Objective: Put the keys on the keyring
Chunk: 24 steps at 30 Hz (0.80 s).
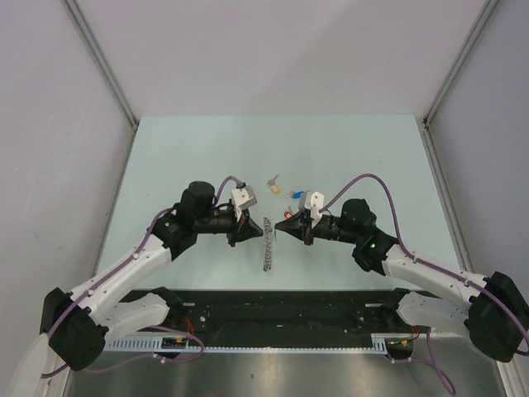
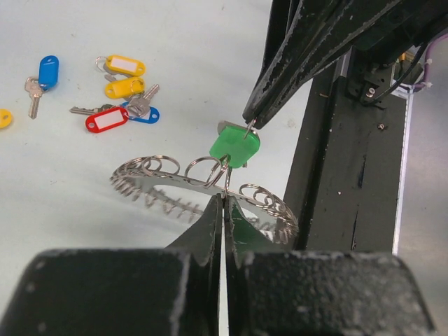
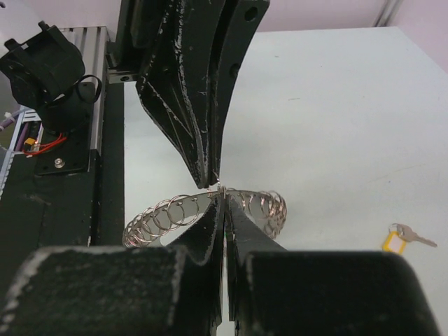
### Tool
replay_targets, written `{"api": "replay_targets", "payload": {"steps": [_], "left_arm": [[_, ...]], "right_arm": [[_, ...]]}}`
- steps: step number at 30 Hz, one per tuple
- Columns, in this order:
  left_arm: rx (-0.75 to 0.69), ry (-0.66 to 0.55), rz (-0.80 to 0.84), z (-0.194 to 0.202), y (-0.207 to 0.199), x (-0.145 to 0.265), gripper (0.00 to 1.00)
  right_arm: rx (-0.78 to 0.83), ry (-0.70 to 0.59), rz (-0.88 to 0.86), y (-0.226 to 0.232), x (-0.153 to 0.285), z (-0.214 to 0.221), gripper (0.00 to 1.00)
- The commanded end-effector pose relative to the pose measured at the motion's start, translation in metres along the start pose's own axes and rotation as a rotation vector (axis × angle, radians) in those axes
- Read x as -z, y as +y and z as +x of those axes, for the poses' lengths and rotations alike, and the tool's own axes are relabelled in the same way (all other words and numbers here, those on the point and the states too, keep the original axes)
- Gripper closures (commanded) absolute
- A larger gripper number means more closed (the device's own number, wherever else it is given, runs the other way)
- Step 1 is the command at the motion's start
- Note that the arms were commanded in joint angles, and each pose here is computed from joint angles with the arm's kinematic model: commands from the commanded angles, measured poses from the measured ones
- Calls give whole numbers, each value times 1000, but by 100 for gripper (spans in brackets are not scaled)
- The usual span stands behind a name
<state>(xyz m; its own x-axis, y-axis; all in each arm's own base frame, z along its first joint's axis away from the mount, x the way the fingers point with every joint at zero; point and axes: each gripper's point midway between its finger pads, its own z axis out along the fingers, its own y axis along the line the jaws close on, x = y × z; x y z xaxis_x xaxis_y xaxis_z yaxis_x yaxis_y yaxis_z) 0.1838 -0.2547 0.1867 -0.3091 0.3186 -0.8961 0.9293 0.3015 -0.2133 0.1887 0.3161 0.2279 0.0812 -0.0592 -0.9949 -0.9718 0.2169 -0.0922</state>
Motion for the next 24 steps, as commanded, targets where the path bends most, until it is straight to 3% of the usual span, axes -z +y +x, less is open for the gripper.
{"api": "replay_targets", "payload": {"steps": [1,24], "left_arm": [[-63,-59,40,-16,-6,1,100],[-99,-77,68,-18,-13,5,100]], "right_arm": [[29,-59,-27,6,-5,-16,100],[50,-37,-46,9,-7,-8,100]]}}
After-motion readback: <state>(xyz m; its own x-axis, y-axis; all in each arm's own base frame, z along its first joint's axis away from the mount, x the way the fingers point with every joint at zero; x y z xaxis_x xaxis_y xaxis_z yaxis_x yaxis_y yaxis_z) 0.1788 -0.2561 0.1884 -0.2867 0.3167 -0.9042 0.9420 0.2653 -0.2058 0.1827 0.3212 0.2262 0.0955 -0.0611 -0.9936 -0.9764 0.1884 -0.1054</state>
